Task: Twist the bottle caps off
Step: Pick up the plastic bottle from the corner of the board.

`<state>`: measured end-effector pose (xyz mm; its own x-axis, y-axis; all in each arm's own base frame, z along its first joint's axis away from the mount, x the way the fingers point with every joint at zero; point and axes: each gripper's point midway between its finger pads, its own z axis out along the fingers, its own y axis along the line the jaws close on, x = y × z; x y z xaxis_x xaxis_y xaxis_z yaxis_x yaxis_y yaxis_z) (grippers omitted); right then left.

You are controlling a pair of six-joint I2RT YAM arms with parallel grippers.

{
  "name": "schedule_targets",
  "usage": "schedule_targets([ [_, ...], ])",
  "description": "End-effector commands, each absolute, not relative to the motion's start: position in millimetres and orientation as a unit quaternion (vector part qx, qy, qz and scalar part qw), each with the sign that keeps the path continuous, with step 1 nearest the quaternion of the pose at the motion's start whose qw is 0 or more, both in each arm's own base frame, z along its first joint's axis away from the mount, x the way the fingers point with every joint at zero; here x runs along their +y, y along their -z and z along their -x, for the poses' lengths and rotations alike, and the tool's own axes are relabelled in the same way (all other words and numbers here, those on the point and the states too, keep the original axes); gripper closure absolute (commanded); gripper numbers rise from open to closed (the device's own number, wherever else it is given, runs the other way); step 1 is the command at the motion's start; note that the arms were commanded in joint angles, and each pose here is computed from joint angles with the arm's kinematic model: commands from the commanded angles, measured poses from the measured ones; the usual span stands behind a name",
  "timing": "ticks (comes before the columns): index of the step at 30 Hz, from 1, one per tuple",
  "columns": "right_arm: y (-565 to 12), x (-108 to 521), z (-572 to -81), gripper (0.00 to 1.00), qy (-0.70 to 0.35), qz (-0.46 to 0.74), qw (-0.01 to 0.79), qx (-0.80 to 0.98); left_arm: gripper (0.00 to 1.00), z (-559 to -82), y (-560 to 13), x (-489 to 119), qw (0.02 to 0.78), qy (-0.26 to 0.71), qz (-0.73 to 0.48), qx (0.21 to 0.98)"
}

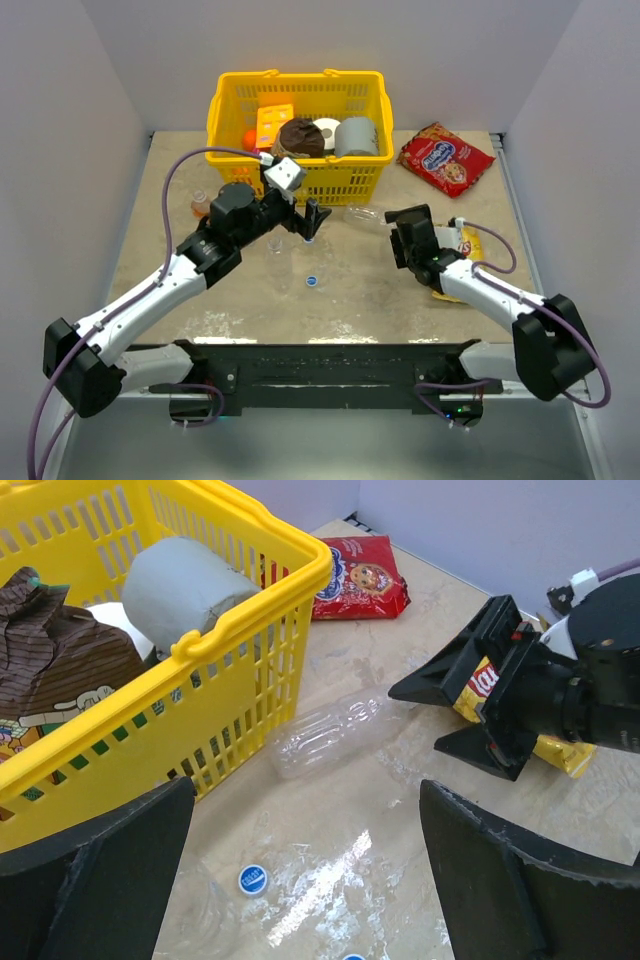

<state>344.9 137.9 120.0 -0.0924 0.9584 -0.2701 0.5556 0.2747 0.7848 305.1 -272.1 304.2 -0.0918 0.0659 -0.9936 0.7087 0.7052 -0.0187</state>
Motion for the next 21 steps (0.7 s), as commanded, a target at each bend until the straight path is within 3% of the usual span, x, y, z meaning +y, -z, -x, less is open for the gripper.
schedule_targets([
  [1,-127,122,-366,0.01,-0.251,-0.626,0.406,0.617,0.0,-299,-327,-273,0.639,0.286,-0.275,0.659],
  [21,-68,104,-419,0.03,-0.154,-0.659,0.395,0.621,0.0,-293,-331,-272,0.646,0.281,-0.286,0.649],
])
